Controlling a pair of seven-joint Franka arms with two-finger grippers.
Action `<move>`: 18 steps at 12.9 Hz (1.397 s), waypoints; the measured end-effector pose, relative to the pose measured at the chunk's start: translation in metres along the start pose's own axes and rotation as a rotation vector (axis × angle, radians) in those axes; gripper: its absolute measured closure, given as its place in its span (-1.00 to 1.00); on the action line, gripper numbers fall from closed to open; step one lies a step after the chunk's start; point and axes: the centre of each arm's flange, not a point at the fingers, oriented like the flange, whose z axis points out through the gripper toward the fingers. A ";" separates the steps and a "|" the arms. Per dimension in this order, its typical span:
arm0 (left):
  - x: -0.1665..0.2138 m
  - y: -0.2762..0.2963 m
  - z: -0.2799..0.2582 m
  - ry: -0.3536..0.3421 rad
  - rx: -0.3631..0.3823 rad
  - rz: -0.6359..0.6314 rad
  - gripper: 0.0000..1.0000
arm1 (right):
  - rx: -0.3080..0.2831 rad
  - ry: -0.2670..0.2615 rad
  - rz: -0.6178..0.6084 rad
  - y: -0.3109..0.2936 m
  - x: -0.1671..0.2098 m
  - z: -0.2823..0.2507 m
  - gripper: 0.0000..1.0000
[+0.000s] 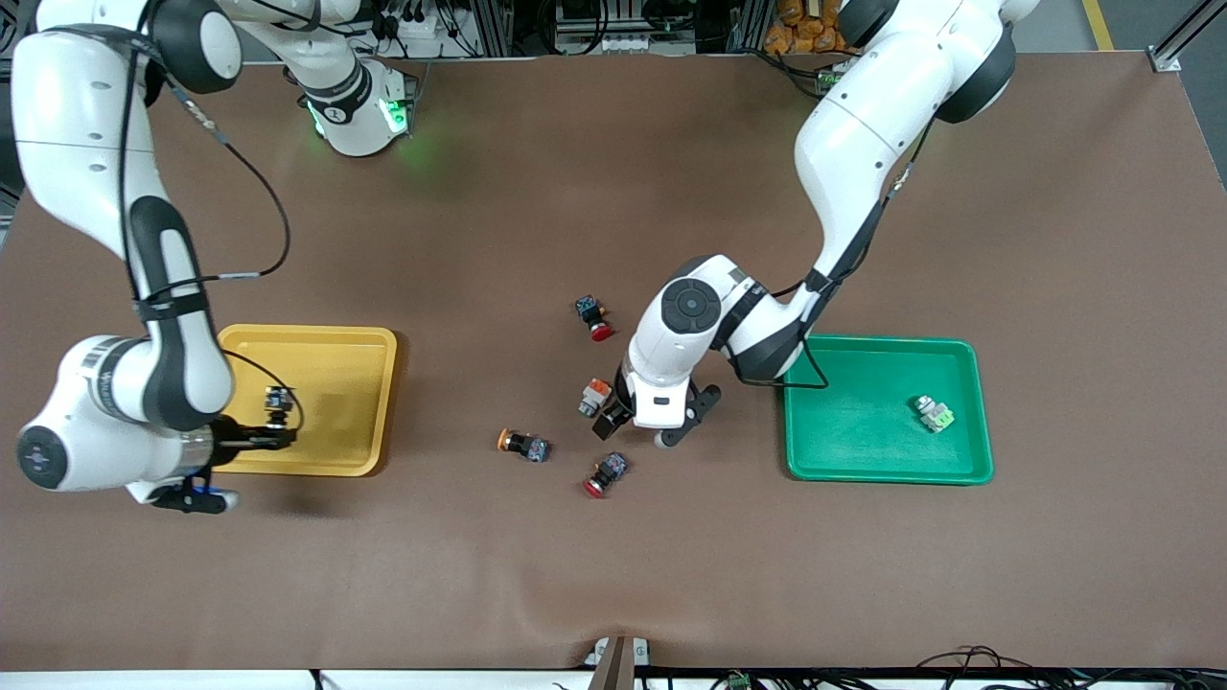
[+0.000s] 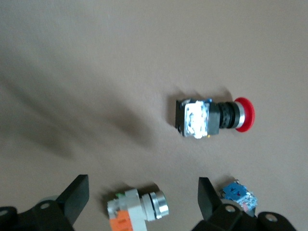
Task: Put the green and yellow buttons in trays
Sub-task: 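Drop the orange button in the yellow tray while the left gripper reaches, then carry the orange-tagged button to the green tray with the left gripper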
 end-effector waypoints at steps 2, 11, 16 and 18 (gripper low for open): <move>-0.015 -0.001 0.009 -0.004 -0.002 -0.061 -1.00 | 0.015 0.007 -0.037 0.041 -0.006 0.013 0.16; -0.047 -0.015 0.046 0.023 0.023 -0.094 -1.00 | 0.070 -0.014 -0.056 0.029 -0.010 0.022 -1.00; -0.055 -0.017 0.053 0.032 0.028 -0.077 -0.81 | 0.068 -0.032 0.048 -0.011 -0.010 0.010 -1.00; -0.058 -0.015 0.049 0.038 0.021 -0.069 -0.45 | 0.065 -0.032 0.081 -0.049 -0.010 0.003 -1.00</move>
